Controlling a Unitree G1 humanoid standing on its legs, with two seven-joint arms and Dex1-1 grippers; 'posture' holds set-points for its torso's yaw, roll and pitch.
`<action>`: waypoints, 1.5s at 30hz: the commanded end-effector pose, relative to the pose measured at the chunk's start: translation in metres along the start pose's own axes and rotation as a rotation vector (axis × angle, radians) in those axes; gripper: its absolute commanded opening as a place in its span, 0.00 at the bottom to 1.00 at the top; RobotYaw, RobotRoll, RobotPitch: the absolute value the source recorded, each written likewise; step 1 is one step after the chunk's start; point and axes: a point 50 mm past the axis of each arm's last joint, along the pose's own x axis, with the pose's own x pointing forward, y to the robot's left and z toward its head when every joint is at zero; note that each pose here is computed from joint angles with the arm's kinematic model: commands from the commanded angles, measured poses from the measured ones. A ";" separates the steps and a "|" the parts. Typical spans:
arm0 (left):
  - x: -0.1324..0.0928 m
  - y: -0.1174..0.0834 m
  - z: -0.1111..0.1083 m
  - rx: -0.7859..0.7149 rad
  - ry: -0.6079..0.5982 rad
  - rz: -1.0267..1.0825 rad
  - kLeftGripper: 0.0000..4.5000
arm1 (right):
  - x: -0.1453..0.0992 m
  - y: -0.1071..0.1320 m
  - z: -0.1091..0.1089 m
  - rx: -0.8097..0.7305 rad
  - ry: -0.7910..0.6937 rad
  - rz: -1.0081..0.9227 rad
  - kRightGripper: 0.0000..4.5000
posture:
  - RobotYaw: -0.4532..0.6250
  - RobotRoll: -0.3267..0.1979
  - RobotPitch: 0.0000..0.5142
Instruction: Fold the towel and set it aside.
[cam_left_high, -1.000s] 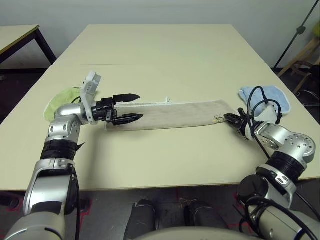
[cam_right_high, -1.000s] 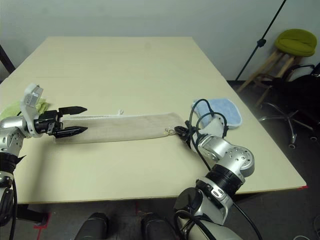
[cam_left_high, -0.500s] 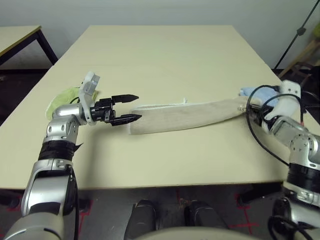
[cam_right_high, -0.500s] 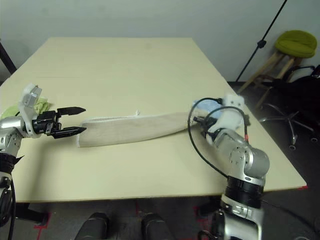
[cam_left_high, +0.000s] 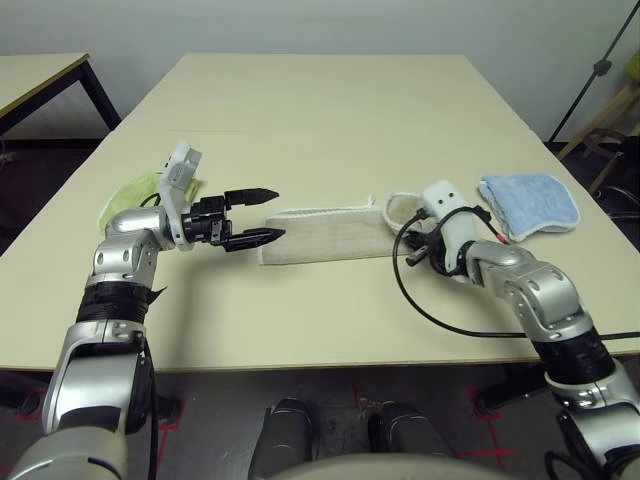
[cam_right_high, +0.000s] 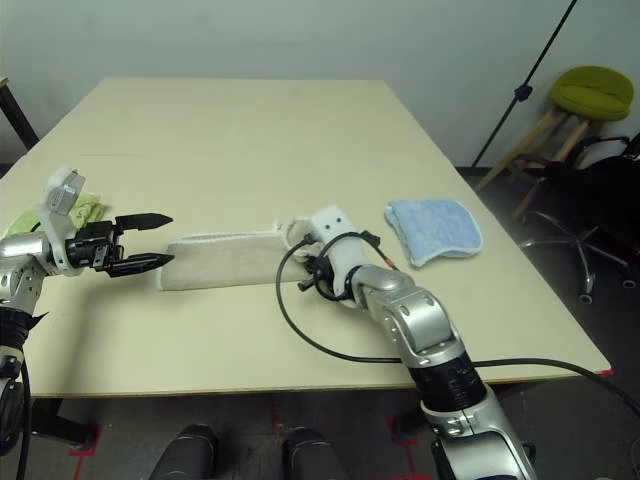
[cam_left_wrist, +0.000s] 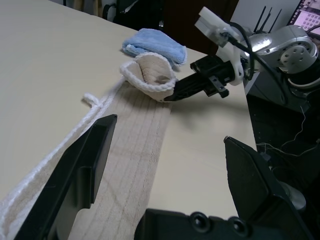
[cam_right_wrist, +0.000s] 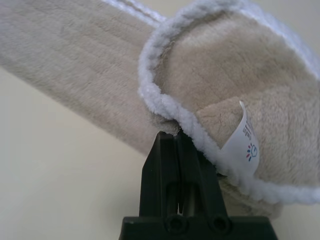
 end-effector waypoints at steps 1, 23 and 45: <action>0.001 -0.003 0.001 -0.001 0.005 -0.002 1.00 | 0.009 0.001 0.006 -0.059 0.004 0.013 0.00 | 0.51 0.62 0.08; 0.011 -0.009 0.005 -0.021 -0.001 0.002 1.00 | -0.040 0.011 0.030 -0.198 0.059 0.396 0.84 | 0.51 0.62 0.10; 0.012 -0.011 0.002 -0.025 -0.008 0.005 1.00 | -0.048 -0.086 0.007 0.670 0.059 -0.031 0.99 | 0.52 0.62 0.10</action>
